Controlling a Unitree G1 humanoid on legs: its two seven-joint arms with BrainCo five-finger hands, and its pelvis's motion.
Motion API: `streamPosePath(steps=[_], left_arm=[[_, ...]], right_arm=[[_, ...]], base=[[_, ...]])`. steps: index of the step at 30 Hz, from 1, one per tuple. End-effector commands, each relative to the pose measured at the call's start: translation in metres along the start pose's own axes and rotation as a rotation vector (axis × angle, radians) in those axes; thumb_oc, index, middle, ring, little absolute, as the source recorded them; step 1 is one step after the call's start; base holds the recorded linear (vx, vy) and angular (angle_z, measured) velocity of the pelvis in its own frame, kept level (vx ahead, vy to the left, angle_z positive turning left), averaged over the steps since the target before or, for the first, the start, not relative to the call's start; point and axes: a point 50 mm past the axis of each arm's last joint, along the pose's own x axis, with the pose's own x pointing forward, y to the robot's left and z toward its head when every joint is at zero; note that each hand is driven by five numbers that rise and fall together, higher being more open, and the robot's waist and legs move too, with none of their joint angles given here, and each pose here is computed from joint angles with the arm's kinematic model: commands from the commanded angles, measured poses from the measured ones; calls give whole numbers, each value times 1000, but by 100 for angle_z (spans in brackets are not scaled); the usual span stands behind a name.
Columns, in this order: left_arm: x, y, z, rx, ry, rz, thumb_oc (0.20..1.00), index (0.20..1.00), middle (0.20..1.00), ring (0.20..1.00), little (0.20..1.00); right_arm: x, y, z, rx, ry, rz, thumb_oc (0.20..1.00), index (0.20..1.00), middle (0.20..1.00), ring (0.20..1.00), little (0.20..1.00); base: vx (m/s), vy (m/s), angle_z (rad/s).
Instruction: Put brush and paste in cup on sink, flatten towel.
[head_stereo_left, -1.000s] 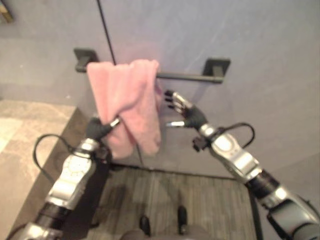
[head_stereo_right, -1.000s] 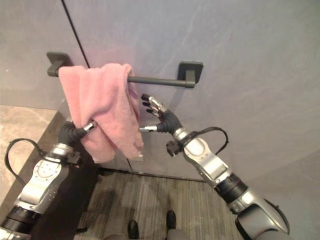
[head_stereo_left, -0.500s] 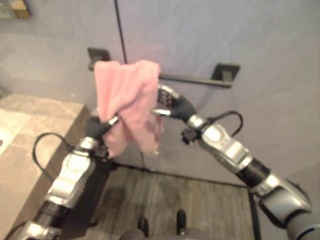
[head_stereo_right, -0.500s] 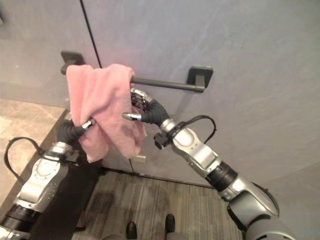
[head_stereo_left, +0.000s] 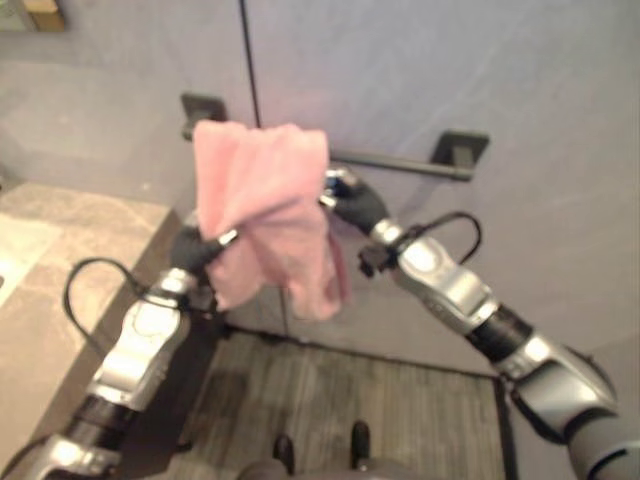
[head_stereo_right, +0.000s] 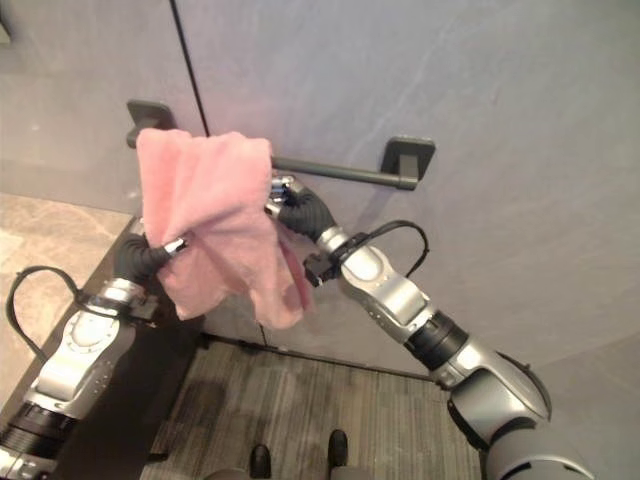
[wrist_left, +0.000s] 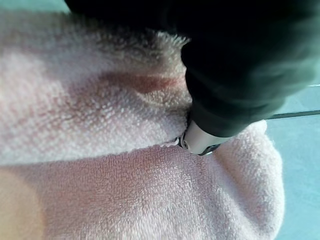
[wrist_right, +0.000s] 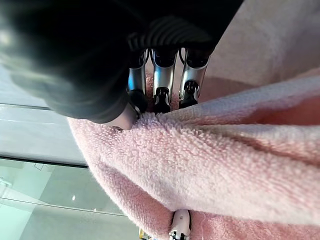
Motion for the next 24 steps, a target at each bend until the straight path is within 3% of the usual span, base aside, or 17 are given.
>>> streamPosePath(steps=[1,2,5,11,16,19,22,23,24], left_arm=[[21,18,46,95,-206,50,200,200,200,200,200],[18,17,37,15,-184,82,200,200,200,200,200],[21,16,39,143,-179,47,200,200,200,200,200],[12,27,36,97,-182,142,200,200,200,200,200],[6,28,21,83,-118,156,200,200,200,200,200],[8,32,33,147,-164,147,200,200,200,200,200],[3,33,15,36,-97,200,200,200,200,200,200],[7,36,34,233,-161,155,200,200,200,200,200],[3,35,36,175,-176,164,200,200,200,200,200]], right_arm=[[4,-7,55,-193,-223,13,200,200,200,200,200],[-5,-14,54,-174,-250,-45,200,200,200,200,200],[-11,-19,52,-186,-232,-61,200,200,200,200,200],[-33,-30,38,78,-251,-150,200,200,200,200,200],[-51,-40,28,126,-243,-227,200,200,200,200,200],[-56,-48,38,47,-269,-263,200,200,200,200,200],[-61,-49,27,13,-234,-309,200,200,200,200,200],[-67,-60,34,-123,-223,-353,200,200,200,200,200],[-68,-58,40,-91,-269,-354,200,200,200,200,200]], base=[[0,0,0],[0,0,0],[3,2,2],[3,0,-1],[6,-6,-3],[7,-7,-4],[3,-8,-3],[-9,-8,-7],[-9,-15,-6]])
